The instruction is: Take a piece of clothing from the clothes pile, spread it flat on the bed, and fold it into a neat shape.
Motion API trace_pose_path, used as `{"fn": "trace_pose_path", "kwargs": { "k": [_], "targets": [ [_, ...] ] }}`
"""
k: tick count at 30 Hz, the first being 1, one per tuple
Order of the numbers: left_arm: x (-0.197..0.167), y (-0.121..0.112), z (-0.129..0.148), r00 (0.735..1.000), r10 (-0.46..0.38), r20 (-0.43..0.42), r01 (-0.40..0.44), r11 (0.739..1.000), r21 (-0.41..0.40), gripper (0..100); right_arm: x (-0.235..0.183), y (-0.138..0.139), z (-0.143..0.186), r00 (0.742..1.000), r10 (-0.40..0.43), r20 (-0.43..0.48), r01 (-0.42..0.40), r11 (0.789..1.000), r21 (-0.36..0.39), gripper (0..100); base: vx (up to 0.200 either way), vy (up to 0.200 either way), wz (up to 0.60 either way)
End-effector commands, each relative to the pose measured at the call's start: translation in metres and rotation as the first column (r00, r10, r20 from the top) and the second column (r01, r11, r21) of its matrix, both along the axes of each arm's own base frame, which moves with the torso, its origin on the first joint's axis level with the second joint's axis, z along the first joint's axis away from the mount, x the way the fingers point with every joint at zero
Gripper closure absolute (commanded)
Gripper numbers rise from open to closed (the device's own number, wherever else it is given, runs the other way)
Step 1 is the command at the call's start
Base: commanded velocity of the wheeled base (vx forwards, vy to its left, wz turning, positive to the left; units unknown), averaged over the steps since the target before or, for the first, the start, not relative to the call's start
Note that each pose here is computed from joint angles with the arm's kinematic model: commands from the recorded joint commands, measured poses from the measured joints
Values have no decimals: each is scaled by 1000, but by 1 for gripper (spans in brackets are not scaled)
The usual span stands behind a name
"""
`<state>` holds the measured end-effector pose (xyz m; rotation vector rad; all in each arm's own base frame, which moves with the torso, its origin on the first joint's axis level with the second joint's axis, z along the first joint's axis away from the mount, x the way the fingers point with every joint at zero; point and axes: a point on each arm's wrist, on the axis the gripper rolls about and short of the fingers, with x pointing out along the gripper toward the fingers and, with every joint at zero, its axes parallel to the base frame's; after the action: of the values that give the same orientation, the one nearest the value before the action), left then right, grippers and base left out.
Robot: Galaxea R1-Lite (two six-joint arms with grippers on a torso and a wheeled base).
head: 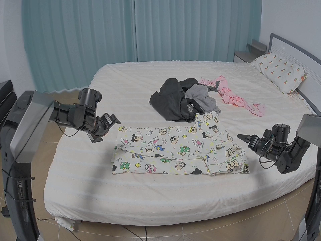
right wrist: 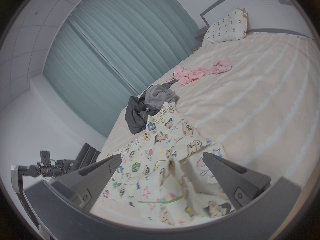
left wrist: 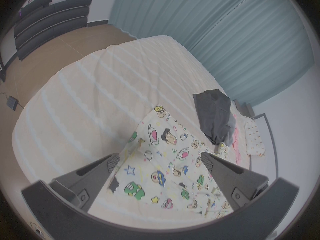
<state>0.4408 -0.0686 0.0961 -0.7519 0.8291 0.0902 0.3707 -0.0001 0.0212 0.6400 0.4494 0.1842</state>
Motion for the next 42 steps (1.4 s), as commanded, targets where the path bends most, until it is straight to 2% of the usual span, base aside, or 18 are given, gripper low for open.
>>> {"fn": "trace_pose_path", "kwargs": {
  "k": [1, 2, 3, 6, 7, 9, 12, 15, 18, 19, 21, 24, 30, 38, 42],
  "targets": [
    [-157, 19, 7, 989, -121, 86, 133, 979, -155, 0, -29, 69, 23, 993, 77, -85, -53, 965, 256, 0, 0, 0, 0],
    [-157, 19, 7, 989, -121, 86, 133, 979, -155, 0, -29, 69, 23, 993, 77, -85, -53, 965, 256, 0, 0, 0, 0],
    [-170, 19, 0, 993, -98, 68, 110, 975, -193, 0, -30, 78, 22, 991, 103, -85, -78, 962, 260, 0, 0, 0, 0],
    [-179, 21, -1, 996, -30, 89, 54, 958, -281, 0, -30, 87, 19, 988, 127, -89, -100, 960, 261, 0, 0, 0, 0],
    [-179, 21, -1, 996, -28, 90, 53, 957, -285, 0, -30, 87, 19, 988, 127, -89, -100, 960, 261, 0, 0, 0, 0],
    [-186, 21, -4, 993, -32, 116, 70, 938, -339, 0, -31, 93, 20, 986, 143, -88, -115, 957, 268, 0, 0, 0, 0],
    [-192, 21, -8, 991, -50, 127, 93, 929, -359, 0, -35, 107, 23, 980, 182, -80, -154, 950, 271, 0, 200, 0, 0],
    [-192, 21, -10, 991, -51, 123, 92, 928, -361, 0, -30, 119, 12, 974, 204, -103, -171, 949, 267, 0, 200, 0, 0],
    [-193, 21, -11, 992, -53, 115, 92, 927, -362, 0, -18, 118, -4, 978, 167, -122, -132, 959, 252, 0, 200, 0, 0],
    [-194, 21, -12, 992, -53, 112, 91, 928, -362, 0, -10, 112, -15, 984, 114, -138, -79, 969, 235, 0, 0, 0, 0],
    [-195, 21, -13, 992, -55, 110, 92, 928, -362, 0, -7, 108, -26, 985, 77, -155, -41, 975, 217, 0, 0, 0, 0],
    [-195, 21, -13, 992, -57, 108, 93, 928, -362, 0, -8, 102, -29, 985, 36, -169, -1, 979, 202, 0, 0, 0, 0],
    [-197, 21, -15, 994, -57, 98, 89, 928, -361, 0, -27, 94, -30, 977, 13, -213, 27, 982, 186, 0, 0, 0, 0],
    [-198, 21, -16, 994, -55, 95, 85, 929, -359, 0, -44, 87, -4, 982, -14, -187, 46, 984, 172, 0, 0, 0, 0],
    [-198, 21, -16, 994, -55, 95, 85, 929, -359, 0, -45, 83, -12, 972, -21, -232, 54, 989, 136, 0, 0, 0, 0]
  ]
}}
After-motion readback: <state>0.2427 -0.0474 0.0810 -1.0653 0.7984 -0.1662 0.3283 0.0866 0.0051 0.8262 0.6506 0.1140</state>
